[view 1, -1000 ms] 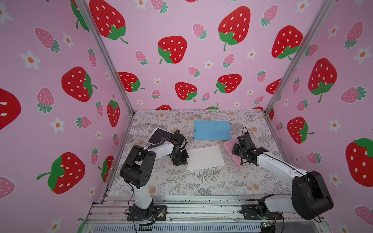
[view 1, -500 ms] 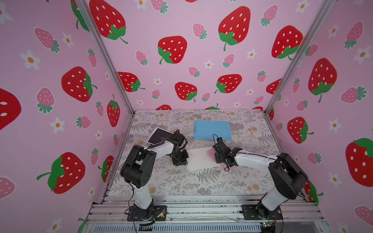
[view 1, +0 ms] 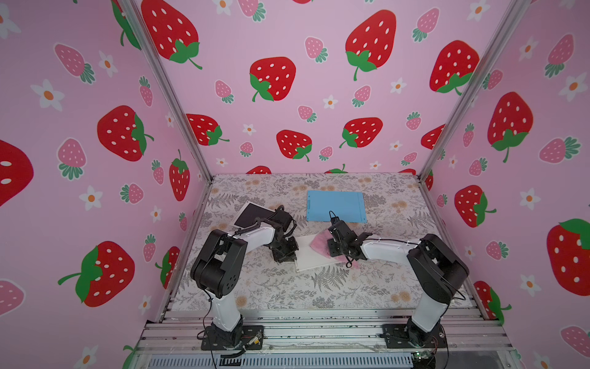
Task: Wipe the drawing tablet
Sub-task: Wipe the dirt from the drawing tablet.
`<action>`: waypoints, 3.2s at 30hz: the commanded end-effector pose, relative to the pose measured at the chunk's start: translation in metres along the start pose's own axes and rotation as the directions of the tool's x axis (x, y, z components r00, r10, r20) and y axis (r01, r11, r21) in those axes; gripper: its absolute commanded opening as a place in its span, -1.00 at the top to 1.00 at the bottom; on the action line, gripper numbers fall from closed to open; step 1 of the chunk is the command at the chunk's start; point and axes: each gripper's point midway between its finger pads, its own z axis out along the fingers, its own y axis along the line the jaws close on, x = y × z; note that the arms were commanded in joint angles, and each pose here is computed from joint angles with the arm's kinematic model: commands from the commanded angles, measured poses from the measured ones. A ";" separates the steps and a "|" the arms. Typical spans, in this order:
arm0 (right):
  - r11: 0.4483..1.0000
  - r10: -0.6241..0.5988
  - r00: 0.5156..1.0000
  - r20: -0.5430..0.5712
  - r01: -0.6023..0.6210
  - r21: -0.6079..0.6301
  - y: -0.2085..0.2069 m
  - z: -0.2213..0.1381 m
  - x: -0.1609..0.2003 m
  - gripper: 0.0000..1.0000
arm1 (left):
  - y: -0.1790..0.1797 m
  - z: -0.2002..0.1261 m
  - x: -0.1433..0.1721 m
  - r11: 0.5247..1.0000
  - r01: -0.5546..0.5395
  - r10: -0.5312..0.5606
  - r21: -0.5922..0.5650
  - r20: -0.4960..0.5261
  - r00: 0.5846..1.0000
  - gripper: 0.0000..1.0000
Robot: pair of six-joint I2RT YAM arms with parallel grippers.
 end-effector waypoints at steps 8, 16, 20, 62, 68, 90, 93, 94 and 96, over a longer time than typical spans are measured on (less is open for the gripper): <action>0.997 0.042 0.990 -0.136 -0.033 0.071 0.006 0.035 0.002 0.68 | 0.108 0.036 0.030 0.910 0.046 -0.091 -0.412 -0.092 0.992 0.73; 0.977 0.193 0.958 -0.214 -0.167 0.134 -0.070 0.047 0.021 1.00 | 0.128 0.036 0.029 0.876 0.051 -0.110 -0.479 -0.096 0.989 0.75; 0.973 0.213 0.933 -0.291 -0.174 0.155 -0.095 0.058 0.037 1.00 | 0.133 0.035 0.029 0.872 0.056 -0.116 -0.486 -0.094 0.989 0.75; 0.961 0.267 0.950 -0.164 -0.250 0.117 -0.070 0.055 -0.014 1.00 | 0.117 0.008 0.003 0.880 -0.045 0.016 -0.473 -0.066 0.998 0.70; 0.911 0.389 0.893 -0.225 -0.339 0.234 -0.118 0.043 0.021 1.00 | 0.116 0.009 0.002 0.882 -0.037 0.008 -0.470 -0.065 0.998 0.70; 0.994 0.101 0.995 0.007 -0.101 0.036 -0.020 0.003 0.030 1.00 | 0.100 0.016 -0.009 0.906 -0.126 0.103 -0.404 -0.079 0.992 0.72; 0.963 0.239 0.970 -0.042 -0.231 0.136 -0.075 0.003 0.049 1.00 | 0.098 0.016 -0.010 0.908 -0.137 0.114 -0.396 -0.082 0.990 0.72; 0.958 0.250 0.968 -0.037 -0.242 0.155 -0.085 0.000 0.051 1.00 | 0.096 0.016 -0.010 0.909 -0.141 0.118 -0.393 -0.082 0.990 0.72; 0.965 0.216 0.976 -0.015 -0.211 0.153 -0.088 -0.008 0.045 1.00 | 0.094 0.016 -0.012 0.907 -0.152 0.130 -0.392 -0.081 0.988 0.72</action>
